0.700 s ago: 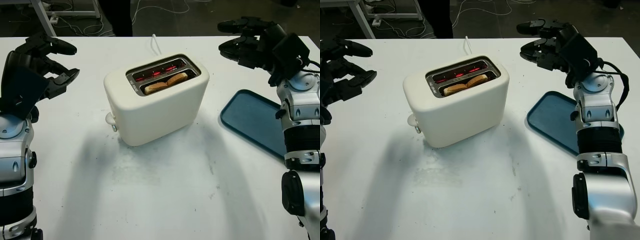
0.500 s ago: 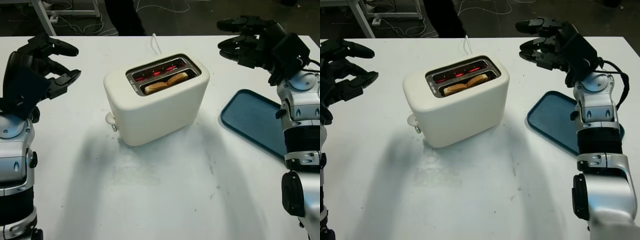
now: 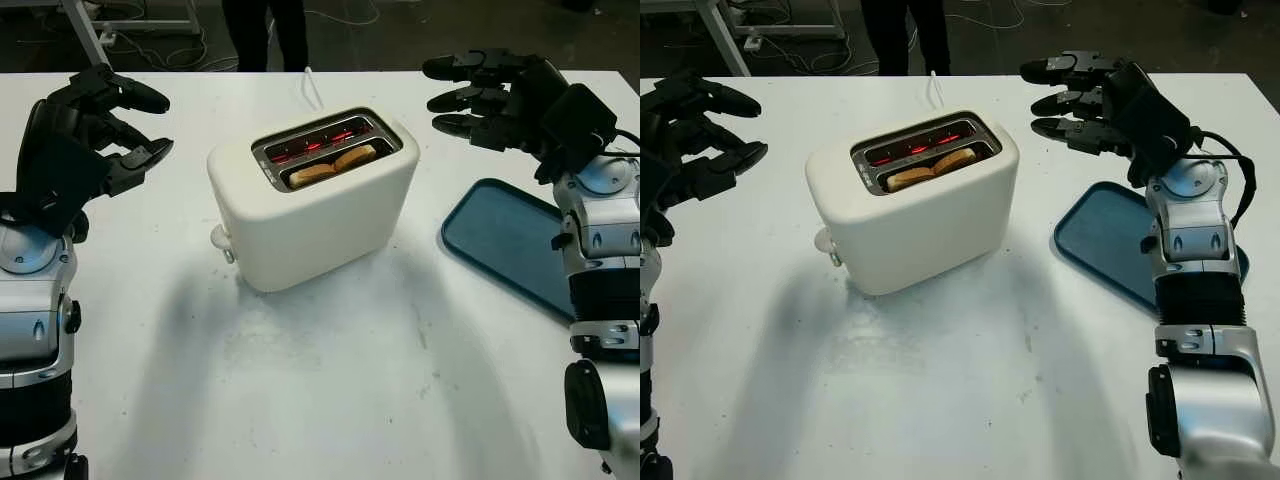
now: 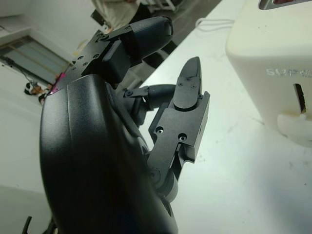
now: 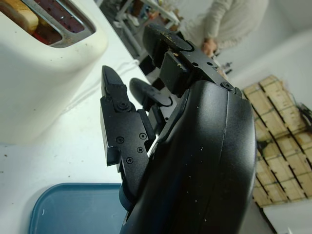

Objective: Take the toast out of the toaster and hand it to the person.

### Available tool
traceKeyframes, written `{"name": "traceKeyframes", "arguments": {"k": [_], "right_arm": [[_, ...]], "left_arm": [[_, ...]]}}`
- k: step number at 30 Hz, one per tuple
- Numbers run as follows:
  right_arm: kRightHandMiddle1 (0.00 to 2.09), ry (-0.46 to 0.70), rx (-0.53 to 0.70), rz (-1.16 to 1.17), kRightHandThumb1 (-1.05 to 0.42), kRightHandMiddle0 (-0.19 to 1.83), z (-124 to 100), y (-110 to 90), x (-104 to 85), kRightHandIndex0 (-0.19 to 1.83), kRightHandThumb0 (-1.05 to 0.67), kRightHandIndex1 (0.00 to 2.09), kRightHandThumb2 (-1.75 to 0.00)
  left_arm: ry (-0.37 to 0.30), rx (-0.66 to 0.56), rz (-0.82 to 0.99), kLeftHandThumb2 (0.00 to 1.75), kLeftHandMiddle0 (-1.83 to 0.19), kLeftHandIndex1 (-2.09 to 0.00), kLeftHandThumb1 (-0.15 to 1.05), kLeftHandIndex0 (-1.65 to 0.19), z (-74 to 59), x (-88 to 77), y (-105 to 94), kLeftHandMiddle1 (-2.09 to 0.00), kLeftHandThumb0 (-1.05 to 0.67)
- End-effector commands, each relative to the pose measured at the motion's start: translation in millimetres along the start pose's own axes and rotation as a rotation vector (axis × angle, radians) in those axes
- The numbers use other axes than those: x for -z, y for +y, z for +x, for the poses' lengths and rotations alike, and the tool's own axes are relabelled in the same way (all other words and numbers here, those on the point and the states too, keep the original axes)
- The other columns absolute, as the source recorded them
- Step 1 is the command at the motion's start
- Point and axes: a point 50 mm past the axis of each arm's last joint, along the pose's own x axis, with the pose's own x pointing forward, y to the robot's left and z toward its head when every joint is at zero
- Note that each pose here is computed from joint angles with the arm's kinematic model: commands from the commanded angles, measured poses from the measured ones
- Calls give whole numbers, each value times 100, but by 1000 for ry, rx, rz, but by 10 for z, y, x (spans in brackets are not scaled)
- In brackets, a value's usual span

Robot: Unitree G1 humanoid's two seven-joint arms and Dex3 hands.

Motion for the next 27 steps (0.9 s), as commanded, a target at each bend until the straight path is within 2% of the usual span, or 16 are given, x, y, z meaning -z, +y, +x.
{"name": "traceKeyframes", "arguments": {"k": [1,8,15,20,27], "right_arm": [[13,-8,-7,17,-92,73,-26,5,25,55,-2,66,-1],[12,-4,-6,38,-90,73,-62,-34,61,53,-9,70,0],[10,1,1,24,-90,72,-113,-50,49,50,-12,71,0],[11,3,4,19,-89,76,-145,-17,86,52,-11,72,0],[12,6,2,3,-89,79,-156,2,92,55,-12,74,0]], "left_arm": [[-20,-11,8,22,-46,-117,79,-51,0,-43,19,-159,-6],[-21,-10,16,25,-47,-119,78,-50,1,-42,8,-159,-2],[-16,-4,29,27,-47,-119,78,-50,-64,-48,9,-157,4],[-33,0,48,27,-51,-118,76,-53,-105,-55,9,-155,-1],[-56,28,50,29,-54,-119,77,-55,-111,-70,3,-154,2]]}}
